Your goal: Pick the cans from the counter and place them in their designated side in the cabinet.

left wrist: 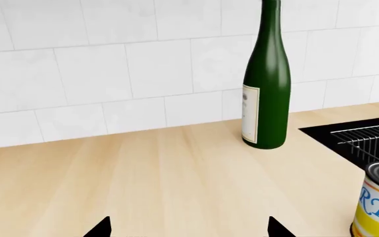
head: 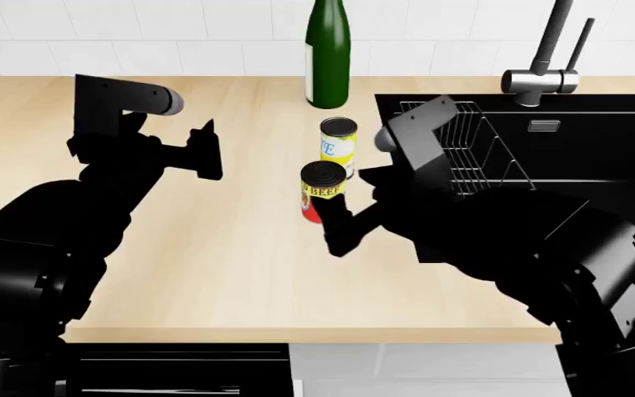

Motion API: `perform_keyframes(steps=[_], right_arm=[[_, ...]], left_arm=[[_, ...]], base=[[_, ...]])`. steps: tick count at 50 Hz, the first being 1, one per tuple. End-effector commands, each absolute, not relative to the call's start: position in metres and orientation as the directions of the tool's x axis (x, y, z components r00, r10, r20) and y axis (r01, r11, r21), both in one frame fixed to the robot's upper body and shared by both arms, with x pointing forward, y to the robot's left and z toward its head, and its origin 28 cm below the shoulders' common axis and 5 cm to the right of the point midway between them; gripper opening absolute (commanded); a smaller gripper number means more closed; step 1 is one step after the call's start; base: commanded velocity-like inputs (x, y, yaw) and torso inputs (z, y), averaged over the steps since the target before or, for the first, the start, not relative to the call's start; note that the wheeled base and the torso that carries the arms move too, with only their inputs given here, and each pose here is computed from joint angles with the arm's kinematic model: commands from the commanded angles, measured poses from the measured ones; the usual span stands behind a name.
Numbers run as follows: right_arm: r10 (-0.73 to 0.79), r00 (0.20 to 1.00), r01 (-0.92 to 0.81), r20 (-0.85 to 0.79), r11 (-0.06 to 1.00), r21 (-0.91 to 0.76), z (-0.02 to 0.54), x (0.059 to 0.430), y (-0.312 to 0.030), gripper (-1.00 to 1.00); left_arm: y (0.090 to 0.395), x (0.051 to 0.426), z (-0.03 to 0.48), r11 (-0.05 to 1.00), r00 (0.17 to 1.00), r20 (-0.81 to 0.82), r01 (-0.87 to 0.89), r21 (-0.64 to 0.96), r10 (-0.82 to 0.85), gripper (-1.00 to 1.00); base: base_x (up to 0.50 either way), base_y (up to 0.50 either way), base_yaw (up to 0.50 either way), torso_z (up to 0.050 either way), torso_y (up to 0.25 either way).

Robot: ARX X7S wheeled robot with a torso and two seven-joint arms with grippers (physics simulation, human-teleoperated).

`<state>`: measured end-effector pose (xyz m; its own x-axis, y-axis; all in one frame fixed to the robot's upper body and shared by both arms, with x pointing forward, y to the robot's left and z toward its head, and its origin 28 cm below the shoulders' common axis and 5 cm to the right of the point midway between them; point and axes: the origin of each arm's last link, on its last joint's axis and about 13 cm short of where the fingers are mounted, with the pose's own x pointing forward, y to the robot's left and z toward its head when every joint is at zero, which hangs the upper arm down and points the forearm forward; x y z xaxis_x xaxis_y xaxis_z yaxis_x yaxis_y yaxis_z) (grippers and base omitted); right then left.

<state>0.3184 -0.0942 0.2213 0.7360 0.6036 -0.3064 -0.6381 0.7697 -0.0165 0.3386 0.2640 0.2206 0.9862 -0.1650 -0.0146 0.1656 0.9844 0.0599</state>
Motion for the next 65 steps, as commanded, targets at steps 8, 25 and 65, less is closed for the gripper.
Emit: perform_keyframes(steps=[8,25,65], right_arm=[[0.611,0.737,-0.635,-0.289,0.772,0.014,0.211,0.331,-0.09,1.0],[0.624,0.726,-0.646,-0.287,0.763,0.024,0.196,0.348,-0.084,1.0],[0.685,0.679,-0.673,-0.263,0.724,0.149,0.165,0.363,-0.066,-1.0]], left_arm=[[0.266,0.341,0.217,0.986,0.987,-0.022,0.16,0.05,-0.159,1.0],[0.266,0.344,0.216,0.986,0.987,-0.023,0.159,0.046,-0.158,1.0],[0.268,0.345,0.21,0.988,0.988,-0.03,0.152,0.032,-0.151,1.0]], base=[[0.0,0.0,0.0,0.0,0.0],[0.0,0.0,0.0,0.0,0.0],[0.0,0.0,0.0,0.0,0.0]])
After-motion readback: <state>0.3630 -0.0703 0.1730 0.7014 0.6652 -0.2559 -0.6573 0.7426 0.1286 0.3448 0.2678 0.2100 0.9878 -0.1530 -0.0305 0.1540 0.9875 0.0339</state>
